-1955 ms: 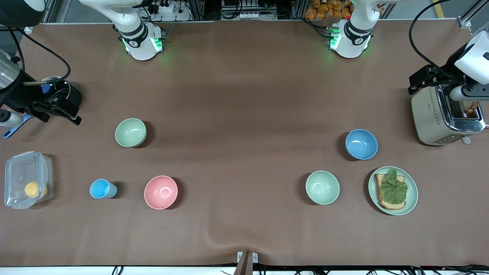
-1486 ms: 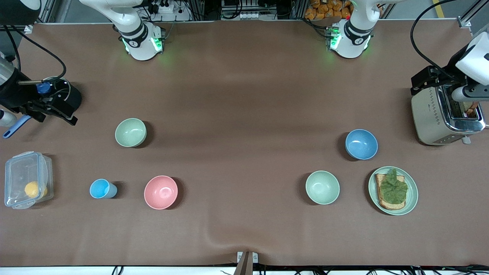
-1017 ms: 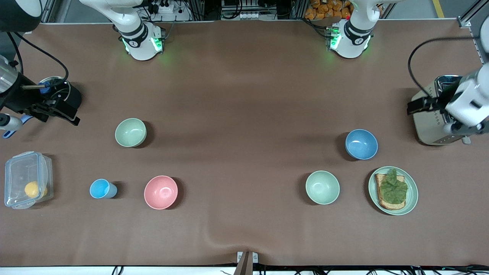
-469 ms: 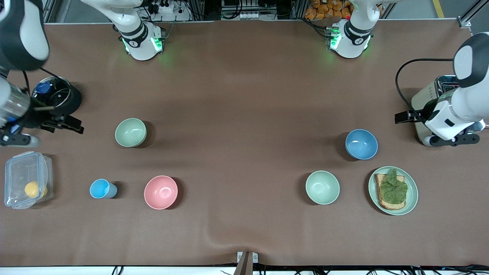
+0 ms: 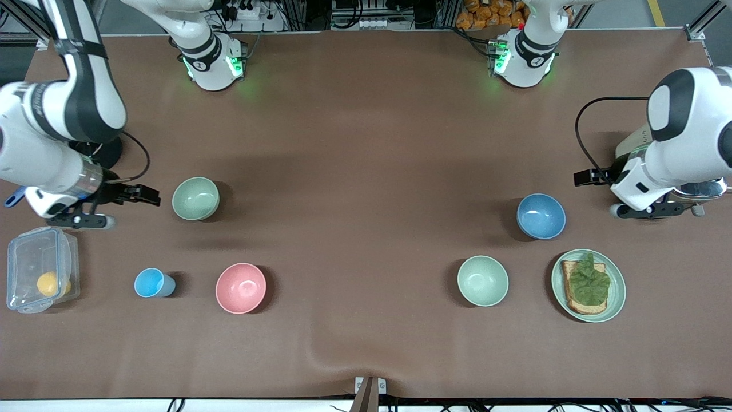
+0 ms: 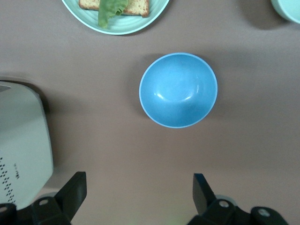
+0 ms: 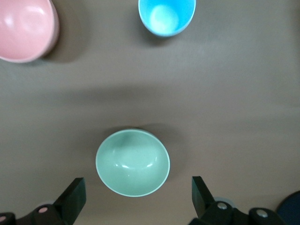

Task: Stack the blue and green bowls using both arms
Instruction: 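Reach the right gripper to the green bowl while the left gripper reaches the blue bowl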

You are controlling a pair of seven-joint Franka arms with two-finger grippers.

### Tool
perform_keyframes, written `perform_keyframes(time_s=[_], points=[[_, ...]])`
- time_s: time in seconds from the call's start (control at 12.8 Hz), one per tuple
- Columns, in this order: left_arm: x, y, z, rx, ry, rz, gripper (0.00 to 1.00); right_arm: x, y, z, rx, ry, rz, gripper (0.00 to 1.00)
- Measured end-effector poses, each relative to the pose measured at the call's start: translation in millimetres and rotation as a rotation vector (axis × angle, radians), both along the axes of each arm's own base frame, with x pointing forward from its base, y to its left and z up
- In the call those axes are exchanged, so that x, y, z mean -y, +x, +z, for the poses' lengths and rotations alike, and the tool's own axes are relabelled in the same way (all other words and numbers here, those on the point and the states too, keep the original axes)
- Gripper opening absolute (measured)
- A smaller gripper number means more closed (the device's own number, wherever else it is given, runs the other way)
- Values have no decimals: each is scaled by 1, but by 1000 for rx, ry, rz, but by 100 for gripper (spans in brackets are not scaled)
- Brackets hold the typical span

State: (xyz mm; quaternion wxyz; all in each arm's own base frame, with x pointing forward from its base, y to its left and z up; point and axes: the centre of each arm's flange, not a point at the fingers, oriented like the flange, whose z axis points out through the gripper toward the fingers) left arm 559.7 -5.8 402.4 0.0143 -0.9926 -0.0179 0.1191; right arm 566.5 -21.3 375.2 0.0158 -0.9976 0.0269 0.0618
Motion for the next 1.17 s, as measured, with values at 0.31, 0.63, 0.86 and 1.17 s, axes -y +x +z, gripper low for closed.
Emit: perform_keyframes(time_s=[0.31, 0.63, 0.86, 1.17], points=[[0, -12, -35, 5, -1, -1, 100, 1, -6, -65, -45, 11, 76, 99], [-1, -24, -65, 19, -3, 0, 100, 10, -31, -126, 6, 13, 118, 95], [-7, -29, -81, 18, -5, 10, 100, 14, -37, -138, -5, 19, 137, 91], [-12, -19, -107, 51, -10, 19, 100, 12, -52, -160, 46, 12, 142, 76]])
